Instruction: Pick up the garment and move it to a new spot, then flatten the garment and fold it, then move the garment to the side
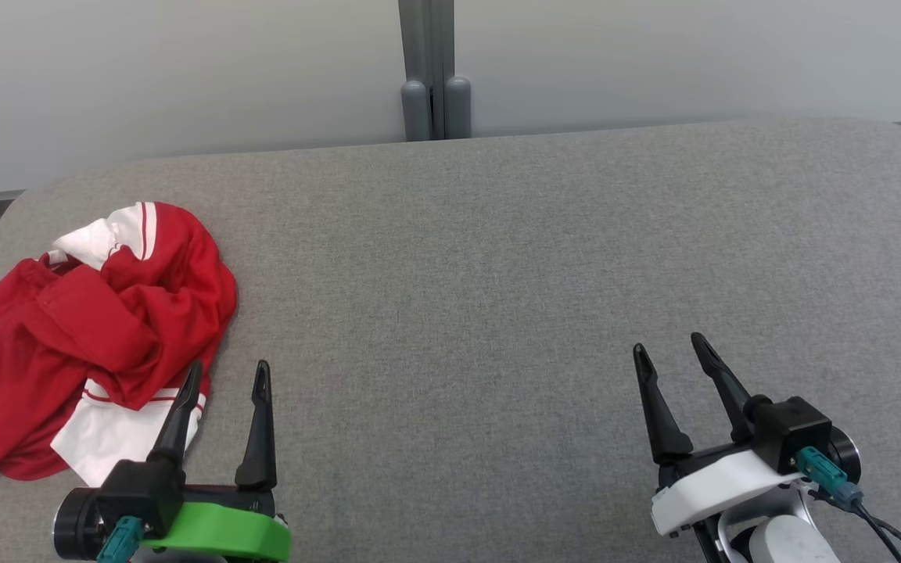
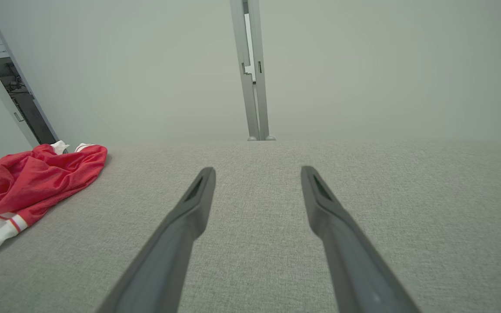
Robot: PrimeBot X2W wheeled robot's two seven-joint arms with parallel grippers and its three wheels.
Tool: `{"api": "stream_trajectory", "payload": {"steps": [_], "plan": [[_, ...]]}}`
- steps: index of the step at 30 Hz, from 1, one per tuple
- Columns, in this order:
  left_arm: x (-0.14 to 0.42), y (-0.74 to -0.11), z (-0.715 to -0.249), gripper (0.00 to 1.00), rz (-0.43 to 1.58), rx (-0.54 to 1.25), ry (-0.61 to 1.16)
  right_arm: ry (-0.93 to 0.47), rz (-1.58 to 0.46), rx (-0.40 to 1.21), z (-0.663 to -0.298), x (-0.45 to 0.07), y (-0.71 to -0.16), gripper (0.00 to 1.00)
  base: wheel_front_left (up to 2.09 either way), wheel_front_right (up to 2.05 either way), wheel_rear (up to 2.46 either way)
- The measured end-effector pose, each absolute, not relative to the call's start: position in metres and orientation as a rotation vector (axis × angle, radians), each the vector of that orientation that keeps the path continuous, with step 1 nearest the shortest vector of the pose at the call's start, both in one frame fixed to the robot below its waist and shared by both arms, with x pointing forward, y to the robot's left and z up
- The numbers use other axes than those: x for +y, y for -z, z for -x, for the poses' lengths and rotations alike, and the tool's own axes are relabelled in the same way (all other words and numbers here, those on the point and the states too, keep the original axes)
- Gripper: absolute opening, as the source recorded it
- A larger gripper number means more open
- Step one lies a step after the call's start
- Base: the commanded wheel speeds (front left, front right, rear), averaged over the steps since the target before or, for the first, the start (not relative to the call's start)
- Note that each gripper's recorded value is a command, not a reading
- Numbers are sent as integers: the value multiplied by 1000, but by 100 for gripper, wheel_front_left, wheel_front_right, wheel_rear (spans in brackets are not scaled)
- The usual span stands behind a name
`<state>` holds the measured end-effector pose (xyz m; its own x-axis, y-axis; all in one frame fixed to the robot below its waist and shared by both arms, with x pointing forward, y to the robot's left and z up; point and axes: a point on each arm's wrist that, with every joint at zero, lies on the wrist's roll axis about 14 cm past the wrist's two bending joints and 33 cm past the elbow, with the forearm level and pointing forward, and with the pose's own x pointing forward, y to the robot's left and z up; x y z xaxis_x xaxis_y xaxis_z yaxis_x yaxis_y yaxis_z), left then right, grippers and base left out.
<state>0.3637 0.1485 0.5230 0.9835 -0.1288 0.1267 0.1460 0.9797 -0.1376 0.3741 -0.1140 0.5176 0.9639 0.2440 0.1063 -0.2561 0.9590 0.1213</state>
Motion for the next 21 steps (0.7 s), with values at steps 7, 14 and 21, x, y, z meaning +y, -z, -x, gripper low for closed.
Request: {"api": "stream_trajectory", "payload": {"steps": [7,14,21], "plan": [[147,-524,-363,100,110,-129,141,-278,-82,-103,-372,-108,-518,100,0,0,0],[142,-527,-363,100,58,-143,161,-301,-29,-113,-370,-102,-518,100,0,0,0],[140,-529,-362,100,46,-152,169,-305,-19,-116,-369,-101,-519,100,0,0,0]]}}
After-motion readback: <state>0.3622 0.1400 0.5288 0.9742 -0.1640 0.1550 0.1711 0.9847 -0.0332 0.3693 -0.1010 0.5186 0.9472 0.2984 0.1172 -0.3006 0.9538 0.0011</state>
